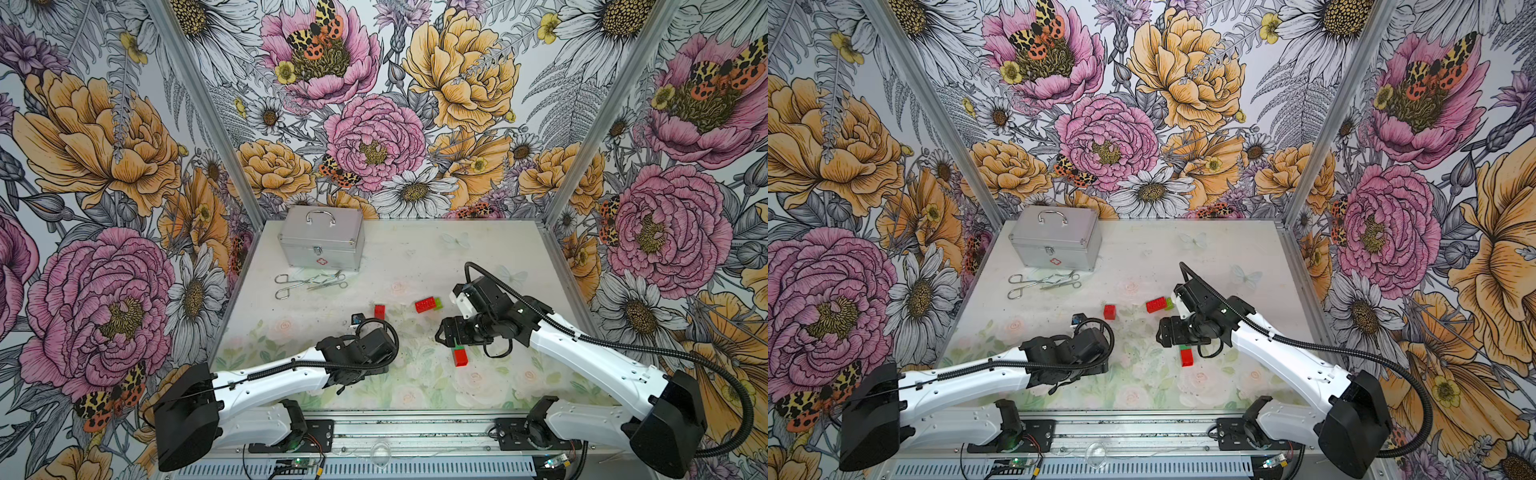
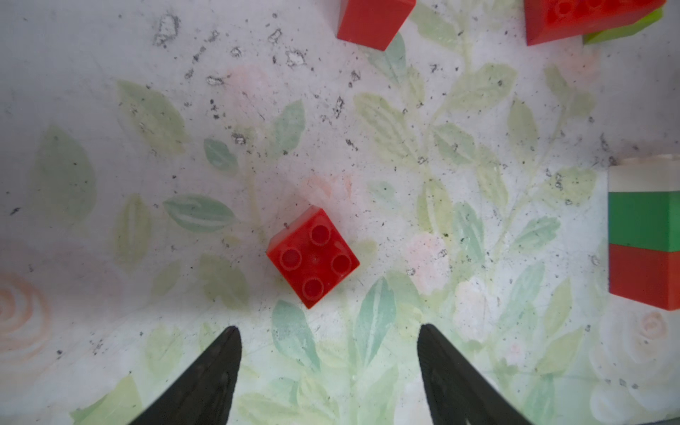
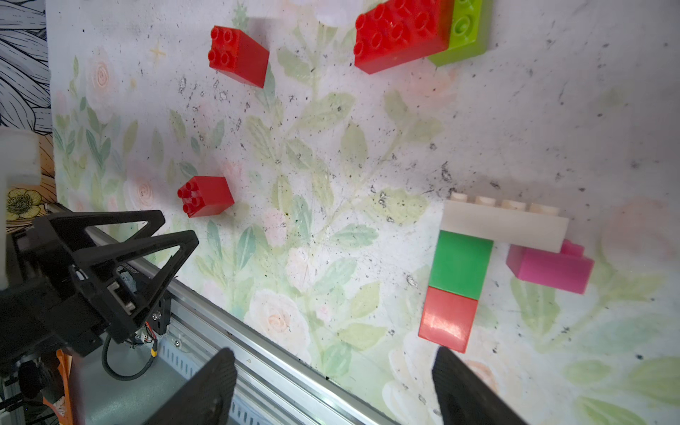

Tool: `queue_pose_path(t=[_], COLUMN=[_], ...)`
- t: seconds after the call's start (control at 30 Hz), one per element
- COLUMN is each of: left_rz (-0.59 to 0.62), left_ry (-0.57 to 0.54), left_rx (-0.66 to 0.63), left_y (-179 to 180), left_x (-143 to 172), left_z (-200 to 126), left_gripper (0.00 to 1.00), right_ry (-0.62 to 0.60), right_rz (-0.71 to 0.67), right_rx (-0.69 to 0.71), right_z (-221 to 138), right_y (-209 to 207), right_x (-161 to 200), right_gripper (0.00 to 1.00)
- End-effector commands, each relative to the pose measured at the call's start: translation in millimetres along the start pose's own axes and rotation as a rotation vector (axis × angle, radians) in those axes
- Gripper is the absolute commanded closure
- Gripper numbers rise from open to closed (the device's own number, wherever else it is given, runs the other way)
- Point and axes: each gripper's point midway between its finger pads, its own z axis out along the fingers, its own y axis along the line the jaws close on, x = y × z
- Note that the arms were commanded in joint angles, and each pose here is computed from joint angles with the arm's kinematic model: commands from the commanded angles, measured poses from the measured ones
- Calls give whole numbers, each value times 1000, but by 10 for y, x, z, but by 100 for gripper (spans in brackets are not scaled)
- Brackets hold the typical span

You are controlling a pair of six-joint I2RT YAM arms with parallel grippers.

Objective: Assemble the letter r with lego
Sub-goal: Pick up the lego brick from the center of the board.

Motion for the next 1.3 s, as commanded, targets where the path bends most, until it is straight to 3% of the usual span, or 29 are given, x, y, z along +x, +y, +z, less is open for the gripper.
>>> queue_pose_path(t=[0.0,0.4,0.87,1.27], left_rz=[-34,-59,42,222], left_ry=[-20,12,46,110], left_rx=[25,70,145,-2], left_y=[-76,-171,-570,-329], left_x=[-78,-215,-399,-150], left_z=[63,283,287,278], left_gripper=[23,24,24,21], right_ry=[-47,-44,-28,-18], right_rz=[-13,-8,13,16], right_rx=[8,17,29,15], right_z=[-87,-71,-23,-20], right_y=[18,-18,-105,-122], right_x=[-124,-136,-155,-167], right_gripper=[15,15,15,15])
